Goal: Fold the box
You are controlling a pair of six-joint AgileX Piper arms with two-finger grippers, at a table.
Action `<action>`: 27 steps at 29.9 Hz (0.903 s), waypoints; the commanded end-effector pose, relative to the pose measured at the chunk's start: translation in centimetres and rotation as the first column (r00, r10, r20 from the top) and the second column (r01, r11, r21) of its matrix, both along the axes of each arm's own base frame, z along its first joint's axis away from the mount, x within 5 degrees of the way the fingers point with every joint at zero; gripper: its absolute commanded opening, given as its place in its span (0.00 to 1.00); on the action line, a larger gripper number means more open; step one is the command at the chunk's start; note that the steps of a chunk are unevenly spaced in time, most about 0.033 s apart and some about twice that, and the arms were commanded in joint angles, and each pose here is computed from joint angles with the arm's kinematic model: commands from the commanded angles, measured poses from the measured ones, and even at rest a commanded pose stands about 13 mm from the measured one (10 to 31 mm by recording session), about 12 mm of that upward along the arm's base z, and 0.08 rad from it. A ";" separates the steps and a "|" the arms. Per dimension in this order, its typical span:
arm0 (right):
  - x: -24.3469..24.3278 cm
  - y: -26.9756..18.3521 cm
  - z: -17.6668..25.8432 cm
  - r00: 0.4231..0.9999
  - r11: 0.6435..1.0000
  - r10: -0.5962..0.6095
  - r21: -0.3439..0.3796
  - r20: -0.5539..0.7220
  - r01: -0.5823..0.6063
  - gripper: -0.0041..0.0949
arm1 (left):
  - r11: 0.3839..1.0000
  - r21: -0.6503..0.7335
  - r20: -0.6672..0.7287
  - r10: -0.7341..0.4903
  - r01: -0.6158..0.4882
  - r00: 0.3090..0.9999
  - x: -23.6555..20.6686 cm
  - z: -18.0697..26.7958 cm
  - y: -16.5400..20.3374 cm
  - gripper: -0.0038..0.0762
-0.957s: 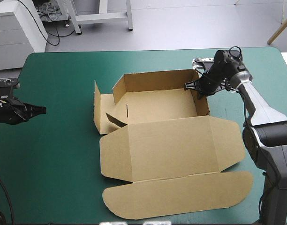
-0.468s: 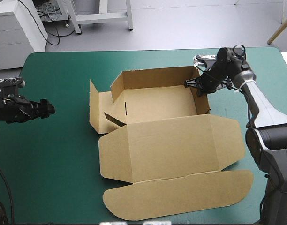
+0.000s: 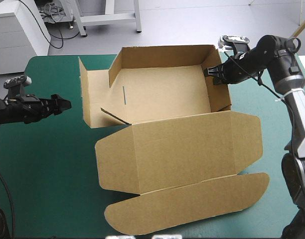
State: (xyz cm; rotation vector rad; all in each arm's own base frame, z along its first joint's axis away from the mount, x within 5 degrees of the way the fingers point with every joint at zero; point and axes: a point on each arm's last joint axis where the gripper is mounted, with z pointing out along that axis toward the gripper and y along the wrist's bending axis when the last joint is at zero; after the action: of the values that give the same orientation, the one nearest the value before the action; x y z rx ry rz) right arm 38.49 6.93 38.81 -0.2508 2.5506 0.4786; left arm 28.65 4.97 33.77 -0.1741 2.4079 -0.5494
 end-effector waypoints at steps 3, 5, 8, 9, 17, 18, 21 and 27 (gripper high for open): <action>-2.7 0.6 4.2 0.992 0.991 0.027 0.128 0.121 -0.043 0.02 | 0.997 -0.076 0.122 -0.016 0.025 0.992 -0.2 2.5 -0.9 0.87; -2.7 0.8 3.8 0.993 0.990 0.037 0.133 0.108 -0.052 0.02 | 0.994 -0.098 0.125 -0.037 0.049 0.991 -0.2 2.7 -1.2 0.87; -2.6 1.6 3.1 0.994 0.988 0.051 0.137 0.092 -0.064 0.02 | 0.987 -0.137 0.146 -0.069 0.089 0.987 -0.3 2.9 -1.6 0.87; -2.5 2.1 2.9 0.993 0.988 0.053 0.141 0.104 -0.067 0.02 | 0.982 -0.155 0.159 -0.080 0.105 0.984 -0.3 3.1 -1.8 0.87; -1.0 4.8 1.7 0.983 0.984 0.035 0.164 0.178 -0.065 0.02 | 0.943 -0.245 0.197 -0.178 0.224 0.964 -0.8 3.8 -2.9 0.84; -0.8 5.1 1.2 0.984 0.985 0.040 0.162 0.172 -0.068 0.02 | 0.940 -0.251 0.199 -0.185 0.233 0.962 -0.8 3.8 -3.0 0.83; -0.2 6.5 0.0 0.986 0.985 0.066 0.149 0.154 -0.090 0.02 | 0.932 -0.258 0.200 -0.207 0.255 0.958 -1.0 3.8 -3.2 0.81; 0.7 9.6 -2.2 0.984 0.980 0.098 0.158 0.146 -0.121 0.02 | 0.916 -0.260 0.193 -0.261 0.306 0.946 -1.4 3.8 -3.5 0.81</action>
State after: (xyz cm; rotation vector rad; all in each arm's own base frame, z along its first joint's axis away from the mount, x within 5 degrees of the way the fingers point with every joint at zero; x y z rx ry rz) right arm 39.84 15.44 33.84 -0.3758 2.4833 0.6248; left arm 27.91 2.22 35.29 0.0538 2.2987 -0.9484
